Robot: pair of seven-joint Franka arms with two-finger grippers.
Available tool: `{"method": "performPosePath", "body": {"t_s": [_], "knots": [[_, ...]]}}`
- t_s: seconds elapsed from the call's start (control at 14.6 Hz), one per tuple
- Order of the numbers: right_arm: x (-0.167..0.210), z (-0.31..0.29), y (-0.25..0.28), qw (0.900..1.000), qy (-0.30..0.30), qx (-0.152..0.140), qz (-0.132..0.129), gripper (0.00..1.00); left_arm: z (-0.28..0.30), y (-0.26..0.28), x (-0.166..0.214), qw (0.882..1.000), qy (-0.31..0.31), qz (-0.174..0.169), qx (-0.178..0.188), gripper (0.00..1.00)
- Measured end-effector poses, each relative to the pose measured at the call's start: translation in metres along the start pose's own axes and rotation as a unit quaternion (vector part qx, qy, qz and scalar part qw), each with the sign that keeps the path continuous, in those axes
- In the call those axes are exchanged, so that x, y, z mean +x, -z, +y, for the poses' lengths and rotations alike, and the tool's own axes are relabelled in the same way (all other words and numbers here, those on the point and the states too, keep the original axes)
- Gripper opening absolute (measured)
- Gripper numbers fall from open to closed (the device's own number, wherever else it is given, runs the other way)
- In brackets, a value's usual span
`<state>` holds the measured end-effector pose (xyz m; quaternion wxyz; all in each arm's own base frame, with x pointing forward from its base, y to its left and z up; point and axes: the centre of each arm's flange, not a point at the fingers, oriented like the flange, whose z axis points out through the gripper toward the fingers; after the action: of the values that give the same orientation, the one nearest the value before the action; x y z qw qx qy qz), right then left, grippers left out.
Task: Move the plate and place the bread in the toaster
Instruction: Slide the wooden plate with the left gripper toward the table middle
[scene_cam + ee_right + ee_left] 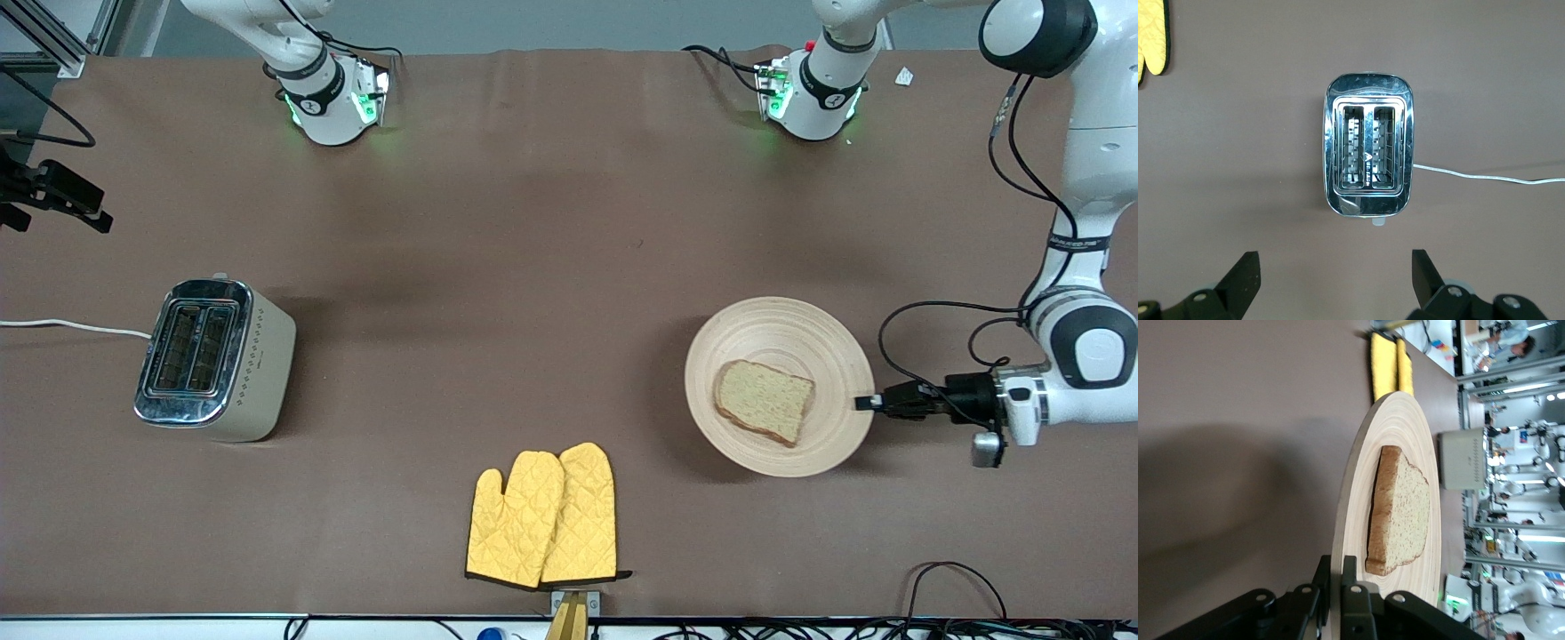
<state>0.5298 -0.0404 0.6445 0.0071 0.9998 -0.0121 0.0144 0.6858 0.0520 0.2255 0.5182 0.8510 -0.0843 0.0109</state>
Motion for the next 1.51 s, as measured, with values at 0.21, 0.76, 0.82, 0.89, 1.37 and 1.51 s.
{"method": "performPosePath", "body": {"t_s": [0.21, 0.76, 0.82, 0.89, 1.37, 1.51], "knots": [[0.000, 0.000, 0.000, 1.000, 0.000, 0.000, 0.000, 1.00, 0.033, -0.054, 0.003, 1.000, -0.017, -0.011, -0.015, 0.09], [0.000, 0.000, 0.000, 1.000, 0.000, 0.000, 0.000, 1.00, 0.109, -0.220, -0.021, 0.999, -0.039, -0.032, -0.021, 0.09], [0.000, 0.000, 0.000, 1.000, 0.000, 0.000, 0.000, 1.00, 0.117, -0.239, -0.025, 0.998, -0.037, -0.034, -0.022, 0.09], [0.000, 0.000, 0.000, 1.000, 0.000, 0.000, 0.000, 1.00, 0.124, -0.258, -0.028, 0.999, -0.036, -0.034, -0.021, 0.09], [0.000, 0.000, 0.000, 1.000, 0.000, 0.000, 0.000, 1.00, 0.134, -0.359, -0.062, 1.000, 0.000, -0.024, -0.001, 0.09], [0.000, 0.000, 0.000, 1.000, 0.000, 0.000, 0.000, 1.00, 0.129, -0.370, -0.068, 1.000, 0.010, -0.020, 0.003, 0.09]]}}
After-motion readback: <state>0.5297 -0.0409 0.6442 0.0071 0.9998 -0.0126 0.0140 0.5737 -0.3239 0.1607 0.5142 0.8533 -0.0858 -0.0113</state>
